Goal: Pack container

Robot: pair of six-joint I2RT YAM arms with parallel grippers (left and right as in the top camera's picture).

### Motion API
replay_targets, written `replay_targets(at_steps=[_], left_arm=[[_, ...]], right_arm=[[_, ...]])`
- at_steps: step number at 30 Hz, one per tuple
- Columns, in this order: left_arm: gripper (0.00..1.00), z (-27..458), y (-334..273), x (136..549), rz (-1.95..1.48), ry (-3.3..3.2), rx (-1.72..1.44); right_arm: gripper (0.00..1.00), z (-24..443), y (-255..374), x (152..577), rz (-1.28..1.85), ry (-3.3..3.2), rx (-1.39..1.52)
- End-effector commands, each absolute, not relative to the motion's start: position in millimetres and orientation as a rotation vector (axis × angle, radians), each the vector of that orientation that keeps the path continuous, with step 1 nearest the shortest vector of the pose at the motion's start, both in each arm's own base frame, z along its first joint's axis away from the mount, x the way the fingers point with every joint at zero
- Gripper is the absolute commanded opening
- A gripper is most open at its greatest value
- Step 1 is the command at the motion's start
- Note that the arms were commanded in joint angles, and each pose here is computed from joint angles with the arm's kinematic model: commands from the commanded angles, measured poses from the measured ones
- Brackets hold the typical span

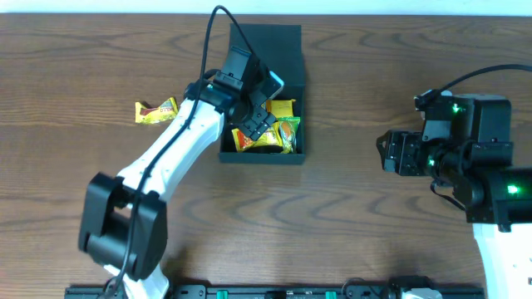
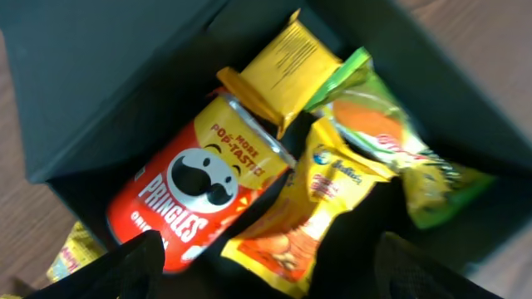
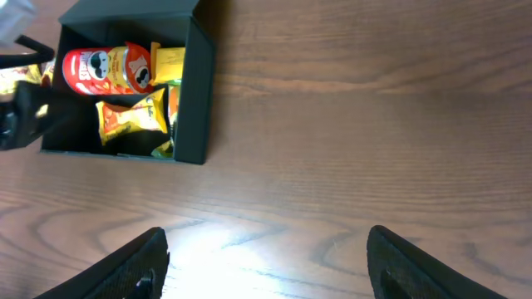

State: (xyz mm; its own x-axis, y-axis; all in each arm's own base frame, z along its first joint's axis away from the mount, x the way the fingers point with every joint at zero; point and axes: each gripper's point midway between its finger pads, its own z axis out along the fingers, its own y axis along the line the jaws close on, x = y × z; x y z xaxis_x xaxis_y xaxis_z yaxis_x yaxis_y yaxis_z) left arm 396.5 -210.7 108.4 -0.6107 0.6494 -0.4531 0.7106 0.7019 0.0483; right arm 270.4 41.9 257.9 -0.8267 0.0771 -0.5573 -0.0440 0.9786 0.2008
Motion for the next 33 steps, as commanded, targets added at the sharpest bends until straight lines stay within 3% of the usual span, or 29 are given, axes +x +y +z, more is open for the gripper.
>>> replay_targets(at_steps=[1, 16, 33], left_arm=[[0.82, 85.6, -213.1, 400.1, -0.182, 2.489, 1.098], [0.82, 60.6, -233.3, 393.7, -0.322, 2.507, 1.138], [0.75, 33.3, -240.5, 386.0, -0.425, 2.556, 1.16]], right_arm=[[0.77, 264.0, 40.3, 271.1, 0.261, 2.509, -0.006], [0.77, 264.0, 40.2, 271.2, 0.254, 2.508, -0.025], [0.77, 263.9, 40.2, 271.0, 0.253, 2.509, -0.028]])
